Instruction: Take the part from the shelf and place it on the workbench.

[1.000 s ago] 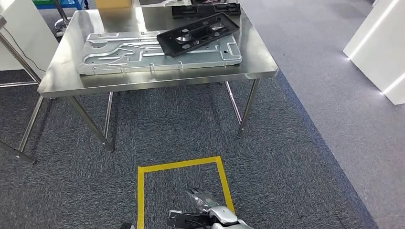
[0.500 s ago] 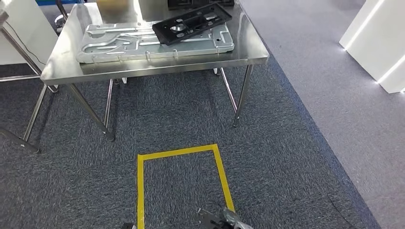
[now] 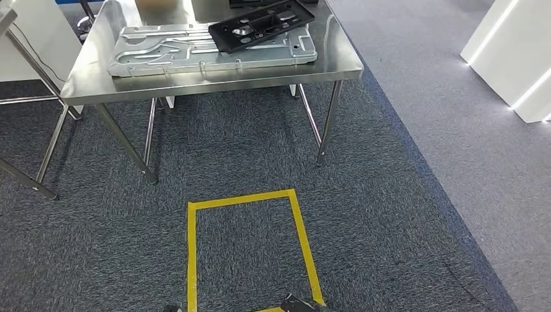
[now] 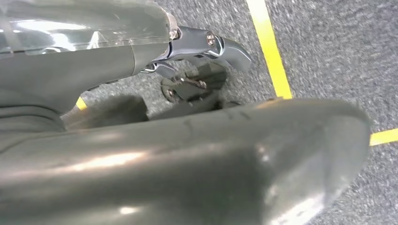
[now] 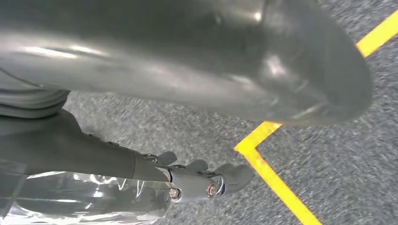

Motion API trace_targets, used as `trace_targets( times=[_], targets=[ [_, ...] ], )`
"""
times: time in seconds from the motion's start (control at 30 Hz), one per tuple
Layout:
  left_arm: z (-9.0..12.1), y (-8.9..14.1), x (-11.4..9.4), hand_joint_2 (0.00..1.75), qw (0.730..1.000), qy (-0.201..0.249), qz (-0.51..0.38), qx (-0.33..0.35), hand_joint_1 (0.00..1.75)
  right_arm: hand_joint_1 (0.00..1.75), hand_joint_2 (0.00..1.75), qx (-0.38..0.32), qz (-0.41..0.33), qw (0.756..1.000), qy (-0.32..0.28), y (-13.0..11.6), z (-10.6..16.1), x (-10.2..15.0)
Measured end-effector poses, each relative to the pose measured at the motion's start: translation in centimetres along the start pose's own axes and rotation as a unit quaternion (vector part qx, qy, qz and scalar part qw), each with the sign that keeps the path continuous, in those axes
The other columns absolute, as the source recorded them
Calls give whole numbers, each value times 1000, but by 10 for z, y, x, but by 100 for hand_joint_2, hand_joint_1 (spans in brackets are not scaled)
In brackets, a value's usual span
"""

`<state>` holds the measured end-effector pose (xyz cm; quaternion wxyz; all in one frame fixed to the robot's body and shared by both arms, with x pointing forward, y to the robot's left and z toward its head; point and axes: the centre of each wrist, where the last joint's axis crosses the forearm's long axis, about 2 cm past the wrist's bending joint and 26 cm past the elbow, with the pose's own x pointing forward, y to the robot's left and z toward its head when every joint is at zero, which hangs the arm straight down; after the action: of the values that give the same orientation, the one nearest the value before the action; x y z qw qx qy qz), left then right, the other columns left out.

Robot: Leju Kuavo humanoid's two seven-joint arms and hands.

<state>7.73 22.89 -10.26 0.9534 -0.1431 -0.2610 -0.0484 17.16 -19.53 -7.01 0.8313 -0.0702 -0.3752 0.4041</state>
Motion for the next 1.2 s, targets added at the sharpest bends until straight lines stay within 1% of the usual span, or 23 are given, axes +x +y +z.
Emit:
trace_targets(
  times=[0.13,0.37,0.5,0.8,0.97,1.07,1.2],
  targets=[
    [2,9,-1,0,1000,3,-13,3,0,0,0,6,15,1000,17,-3,2,-11],
    [2,9,-1,0,1000,8,-24,4,0,0,0,18,27,999,33,0,6,-20],
    [1,11,2,0,999,16,-36,13,0,0,0,32,48,997,58,1,9,-28],
    [1,13,4,0,997,37,-58,33,0,0,0,50,48,994,87,6,12,-35],
    [0,17,9,0,995,46,-74,47,0,0,0,54,50,993,95,6,13,-36],
    [1,18,6,0,994,55,-79,51,0,0,0,56,53,992,98,6,13,-36],
    [0,18,8,0,994,56,-81,55,0,0,0,60,55,991,105,7,14,-39]
  ],
)
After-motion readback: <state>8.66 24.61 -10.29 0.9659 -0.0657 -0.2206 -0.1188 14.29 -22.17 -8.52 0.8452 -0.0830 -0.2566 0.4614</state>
